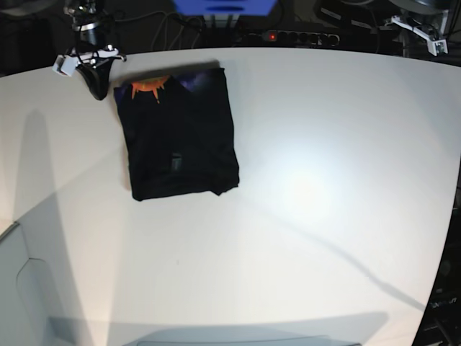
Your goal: Fold the T-shirt properly
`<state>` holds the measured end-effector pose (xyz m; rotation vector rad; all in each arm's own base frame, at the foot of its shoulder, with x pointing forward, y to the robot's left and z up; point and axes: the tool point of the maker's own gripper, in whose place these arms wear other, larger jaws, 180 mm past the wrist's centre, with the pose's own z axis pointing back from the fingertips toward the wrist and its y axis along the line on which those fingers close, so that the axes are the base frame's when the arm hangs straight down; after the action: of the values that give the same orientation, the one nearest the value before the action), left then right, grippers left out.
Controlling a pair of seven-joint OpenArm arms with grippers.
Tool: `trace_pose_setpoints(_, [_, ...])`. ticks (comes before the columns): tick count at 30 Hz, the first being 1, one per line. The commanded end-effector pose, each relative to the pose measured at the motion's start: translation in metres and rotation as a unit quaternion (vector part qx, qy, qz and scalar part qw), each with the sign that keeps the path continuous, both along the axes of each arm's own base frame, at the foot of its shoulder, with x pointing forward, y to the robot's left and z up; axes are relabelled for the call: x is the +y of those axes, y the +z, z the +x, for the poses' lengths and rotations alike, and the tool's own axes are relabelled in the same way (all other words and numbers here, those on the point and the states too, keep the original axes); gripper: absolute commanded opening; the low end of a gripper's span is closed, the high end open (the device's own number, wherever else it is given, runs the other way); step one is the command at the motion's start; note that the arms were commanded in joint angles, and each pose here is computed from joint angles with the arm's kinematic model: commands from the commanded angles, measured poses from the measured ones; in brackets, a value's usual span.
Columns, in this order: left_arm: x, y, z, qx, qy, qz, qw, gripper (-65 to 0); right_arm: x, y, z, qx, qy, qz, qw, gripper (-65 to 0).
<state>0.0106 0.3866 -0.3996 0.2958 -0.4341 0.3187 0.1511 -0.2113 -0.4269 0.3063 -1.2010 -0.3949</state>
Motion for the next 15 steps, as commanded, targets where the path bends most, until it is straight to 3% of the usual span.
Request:
trace_pose_setpoints(1, [0.006, 0.007, -0.001, -0.002, -0.002, 0.012, 1.0, -65.0, -0.004, 0.002, -0.001, -0.001, 0.001, -0.014, 0.9999, -65.0])
trace_pose_setpoints(3, [0.005, 0.007, -0.002, 0.0, -0.001, 0.01, 1.0, -65.0, 0.004, -0.001, 0.003, 0.003, 0.015, -0.026, 0.9996, -65.0])
trace_pose_setpoints(15, [0.006, 0.007, -0.001, 0.0, -0.002, 0.012, 1.0, -65.0, 0.033, -0.008, -0.004, 0.011, 0.022, 0.002, 0.9997, -65.0])
